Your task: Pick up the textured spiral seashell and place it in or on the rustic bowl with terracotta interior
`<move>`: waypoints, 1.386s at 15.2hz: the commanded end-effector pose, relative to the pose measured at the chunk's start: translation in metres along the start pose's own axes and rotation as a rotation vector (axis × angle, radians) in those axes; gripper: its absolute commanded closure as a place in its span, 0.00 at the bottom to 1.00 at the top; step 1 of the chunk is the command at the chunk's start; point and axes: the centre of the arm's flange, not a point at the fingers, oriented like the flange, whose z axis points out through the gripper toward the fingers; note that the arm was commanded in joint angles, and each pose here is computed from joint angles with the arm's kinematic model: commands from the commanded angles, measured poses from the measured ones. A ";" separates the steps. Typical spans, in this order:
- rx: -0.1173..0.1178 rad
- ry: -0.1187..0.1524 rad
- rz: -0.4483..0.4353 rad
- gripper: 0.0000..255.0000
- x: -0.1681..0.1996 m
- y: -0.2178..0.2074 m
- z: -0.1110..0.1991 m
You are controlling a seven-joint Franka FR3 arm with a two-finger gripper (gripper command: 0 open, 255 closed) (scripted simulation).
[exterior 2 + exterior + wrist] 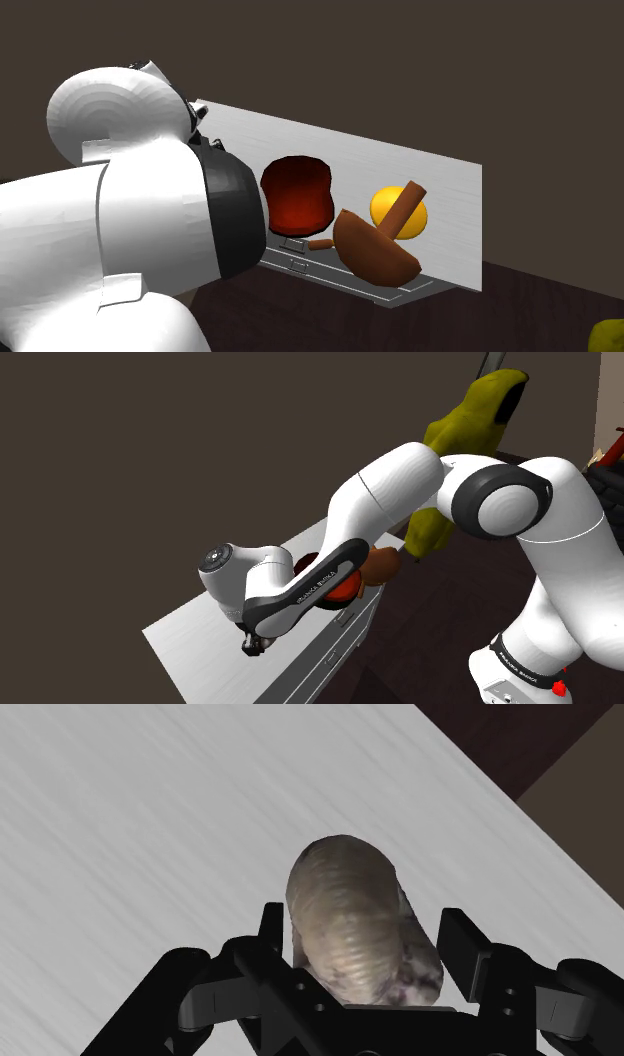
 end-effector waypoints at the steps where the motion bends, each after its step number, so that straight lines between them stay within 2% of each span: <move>1: 0.001 -0.002 -0.001 1.00 -0.001 -0.001 -0.004; 21: 0.001 -0.002 -0.001 1.00 -0.021 0.009 -0.107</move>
